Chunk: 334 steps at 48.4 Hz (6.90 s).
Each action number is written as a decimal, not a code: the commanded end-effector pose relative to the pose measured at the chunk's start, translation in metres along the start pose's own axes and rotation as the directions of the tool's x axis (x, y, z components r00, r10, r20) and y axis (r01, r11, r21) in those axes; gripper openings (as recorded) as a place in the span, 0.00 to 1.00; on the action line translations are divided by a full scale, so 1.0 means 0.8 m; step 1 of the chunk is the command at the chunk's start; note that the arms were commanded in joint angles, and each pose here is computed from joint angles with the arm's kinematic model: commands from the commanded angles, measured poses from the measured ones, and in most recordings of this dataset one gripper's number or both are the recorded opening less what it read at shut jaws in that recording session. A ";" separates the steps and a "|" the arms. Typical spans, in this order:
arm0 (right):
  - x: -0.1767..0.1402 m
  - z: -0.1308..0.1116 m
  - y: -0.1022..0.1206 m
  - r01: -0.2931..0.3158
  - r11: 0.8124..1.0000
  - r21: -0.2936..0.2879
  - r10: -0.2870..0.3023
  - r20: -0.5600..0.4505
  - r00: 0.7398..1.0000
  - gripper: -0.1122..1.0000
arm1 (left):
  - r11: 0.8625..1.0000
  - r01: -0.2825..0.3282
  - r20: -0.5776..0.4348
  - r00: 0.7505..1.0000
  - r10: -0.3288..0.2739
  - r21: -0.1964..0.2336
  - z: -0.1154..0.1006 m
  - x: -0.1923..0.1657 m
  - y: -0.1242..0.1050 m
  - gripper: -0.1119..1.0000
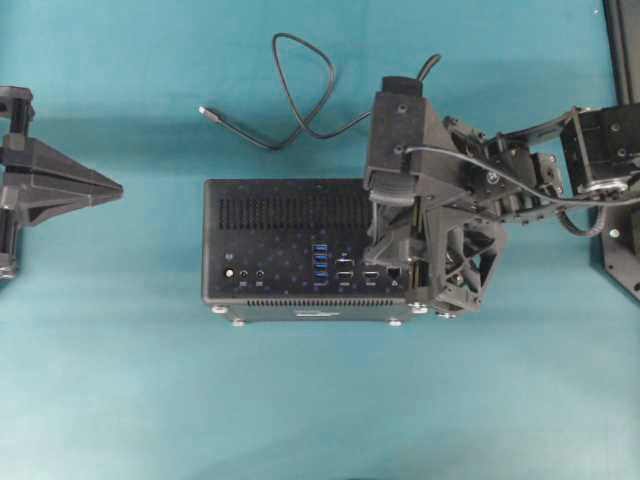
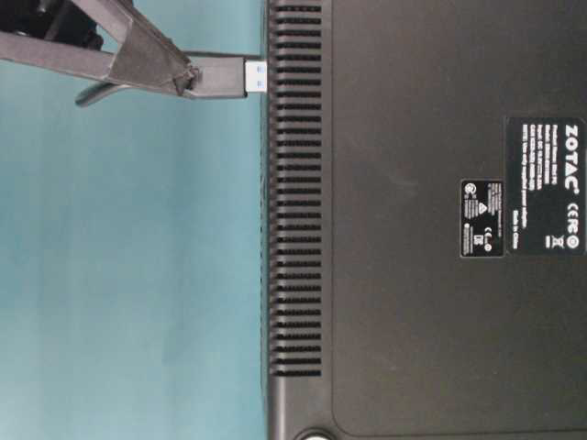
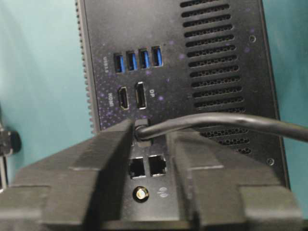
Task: Insert the USB into the PC box with both arms.
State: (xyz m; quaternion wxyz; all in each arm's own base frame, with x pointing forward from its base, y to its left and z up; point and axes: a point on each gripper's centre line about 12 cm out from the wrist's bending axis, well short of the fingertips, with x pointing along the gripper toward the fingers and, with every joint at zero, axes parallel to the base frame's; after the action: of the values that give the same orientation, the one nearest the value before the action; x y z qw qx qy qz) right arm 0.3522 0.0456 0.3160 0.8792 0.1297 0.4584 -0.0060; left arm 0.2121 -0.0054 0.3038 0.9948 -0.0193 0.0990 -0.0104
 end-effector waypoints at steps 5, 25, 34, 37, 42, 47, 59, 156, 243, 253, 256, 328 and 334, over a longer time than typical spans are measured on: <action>-0.010 0.010 0.007 -0.019 1.000 0.001 0.019 0.034 0.999 0.39 | 1.000 0.002 0.012 1.000 -0.002 0.000 0.006 0.001 -0.001 0.10; -0.008 0.010 0.008 -0.018 1.000 -0.002 0.018 0.029 0.999 0.32 | 1.000 0.000 0.005 1.000 0.000 -0.028 0.002 0.001 0.000 0.10; -0.011 0.012 0.010 -0.023 1.000 -0.006 0.023 0.036 0.999 0.24 | 1.000 0.002 0.008 1.000 -0.002 -0.027 0.003 0.000 -0.001 0.10; -0.012 0.013 0.011 -0.024 1.000 -0.008 0.024 0.040 0.999 0.22 | 1.000 0.001 0.009 1.000 0.000 -0.028 0.003 0.000 0.000 0.10; -0.014 0.014 0.013 -0.023 1.000 -0.017 0.024 0.043 0.999 0.22 | 1.000 0.002 0.011 1.000 -0.002 -0.029 0.003 -0.001 -0.001 0.10; -0.016 0.016 0.015 -0.017 0.999 -0.035 0.019 0.052 0.998 0.22 | 1.000 0.002 0.014 1.000 -0.002 -0.027 0.004 -0.001 -0.001 0.10; -0.025 0.026 0.014 0.017 0.996 -0.082 -0.011 0.079 0.997 0.21 | 1.000 0.001 0.017 1.000 -0.001 -0.029 0.005 -0.002 0.000 0.10; 0.016 0.060 0.016 0.184 0.939 -0.291 -0.164 0.089 0.982 0.21 | 0.999 0.001 0.023 1.000 -0.001 -0.035 0.003 -0.011 0.000 0.10; 0.024 0.042 0.025 0.152 0.944 -0.292 -0.148 0.037 0.988 0.21 | 0.998 0.003 0.020 1.000 -0.002 -0.055 -0.004 -0.015 0.000 0.10; 0.026 0.041 0.027 0.140 0.947 -0.288 -0.136 0.034 0.990 0.21 | 0.998 0.003 0.020 1.000 -0.002 -0.055 -0.004 -0.015 0.000 0.10; 0.026 0.041 0.027 0.139 0.948 -0.285 -0.135 0.032 0.990 0.21 | 0.998 0.001 0.018 1.000 0.000 -0.055 -0.005 -0.015 0.000 0.10; 0.036 0.037 0.030 0.103 0.958 -0.268 -0.103 0.014 0.995 0.21 | 0.999 0.001 0.015 1.000 0.000 -0.054 -0.009 -0.016 0.000 0.10; 0.039 0.036 0.021 0.116 0.959 -0.260 -0.118 0.008 0.993 0.21 | 0.998 0.002 0.018 1.000 0.000 -0.057 -0.007 -0.016 0.000 0.10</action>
State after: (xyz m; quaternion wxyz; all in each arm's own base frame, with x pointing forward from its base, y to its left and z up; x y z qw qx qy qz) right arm 0.3970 0.0572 0.3067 0.8838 -0.0122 0.4678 -0.0015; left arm 0.1967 -0.0050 0.2949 0.9940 -0.0483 0.0977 -0.0076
